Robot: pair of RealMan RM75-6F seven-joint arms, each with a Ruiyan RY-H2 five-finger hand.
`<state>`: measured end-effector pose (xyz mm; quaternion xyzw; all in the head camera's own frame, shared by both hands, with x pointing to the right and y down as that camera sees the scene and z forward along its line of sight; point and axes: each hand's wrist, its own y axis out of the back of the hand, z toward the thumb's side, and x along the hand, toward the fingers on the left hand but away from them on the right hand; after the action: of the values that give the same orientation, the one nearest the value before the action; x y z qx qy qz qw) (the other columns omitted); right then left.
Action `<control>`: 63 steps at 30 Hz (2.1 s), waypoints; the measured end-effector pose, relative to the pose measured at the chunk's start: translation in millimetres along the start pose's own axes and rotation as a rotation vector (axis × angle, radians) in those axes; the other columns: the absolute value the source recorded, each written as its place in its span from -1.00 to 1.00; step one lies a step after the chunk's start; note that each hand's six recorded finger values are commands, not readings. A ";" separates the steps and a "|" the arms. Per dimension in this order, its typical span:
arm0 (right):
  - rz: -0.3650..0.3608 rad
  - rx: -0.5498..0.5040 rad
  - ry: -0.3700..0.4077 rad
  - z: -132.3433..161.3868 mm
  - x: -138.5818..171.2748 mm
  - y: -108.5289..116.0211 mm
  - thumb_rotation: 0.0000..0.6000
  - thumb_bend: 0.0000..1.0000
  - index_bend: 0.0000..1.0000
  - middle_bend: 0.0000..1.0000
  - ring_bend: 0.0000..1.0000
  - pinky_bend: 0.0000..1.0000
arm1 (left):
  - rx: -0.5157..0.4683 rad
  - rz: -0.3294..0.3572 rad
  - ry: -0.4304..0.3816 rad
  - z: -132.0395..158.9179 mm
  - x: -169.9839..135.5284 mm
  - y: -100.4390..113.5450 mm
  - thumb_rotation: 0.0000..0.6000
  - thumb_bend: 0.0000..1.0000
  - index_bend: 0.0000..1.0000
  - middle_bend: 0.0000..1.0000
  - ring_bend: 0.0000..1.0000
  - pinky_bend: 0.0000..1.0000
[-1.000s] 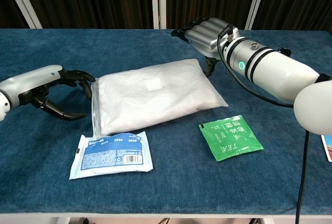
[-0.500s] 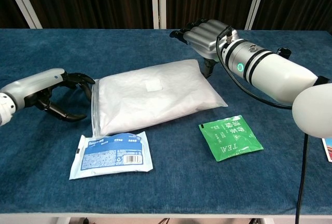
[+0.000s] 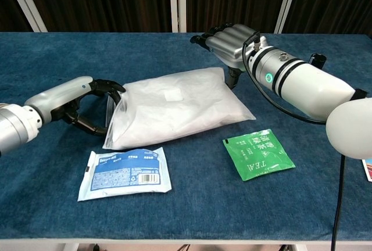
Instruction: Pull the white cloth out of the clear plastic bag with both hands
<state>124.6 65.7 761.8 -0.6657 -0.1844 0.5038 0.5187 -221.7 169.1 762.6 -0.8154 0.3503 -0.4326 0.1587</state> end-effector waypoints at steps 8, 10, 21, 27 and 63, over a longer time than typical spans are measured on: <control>0.000 -0.019 0.003 2.7 1.4 -1.2 1.00 -0.69 -1.00 -0.76 -1.00 -0.90 | -0.018 0.002 -0.004 0.9 10.6 -11.1 1.00 -0.51 -0.08 -0.74 -0.96 -0.78; -0.002 -0.025 0.004 3.3 1.6 -0.8 1.00 -0.69 -1.00 -0.76 -1.00 -0.90 | -0.039 0.007 0.001 1.1 13.6 -13.1 1.00 -0.41 0.01 -0.69 -0.96 -0.78; -0.014 -0.048 -0.005 -11.5 7.2 7.3 1.00 -0.69 -1.00 -0.74 -1.00 -0.90 | -0.037 0.056 -0.001 -4.2 12.2 -10.0 1.00 0.09 0.43 -0.47 -0.95 -0.78; 0.026 -0.072 0.003 -30.2 16.1 13.6 1.00 -0.63 -0.95 -0.70 -1.00 -0.90 | -0.024 0.064 -0.004 -9.4 4.5 -2.7 1.00 0.08 0.44 -0.47 -0.95 -0.78; 0.093 -0.566 -0.113 -0.9 144.2 -28.6 1.00 -0.71 0.00 -0.32 -0.79 -0.79 | -0.039 0.098 0.059 1.0 6.0 5.7 1.00 0.08 0.44 -0.50 -0.95 -0.78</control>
<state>194.5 187.2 717.6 -0.7627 -0.3155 0.4916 0.2776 -221.1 160.8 762.4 -0.7873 0.4027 -0.4411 0.1533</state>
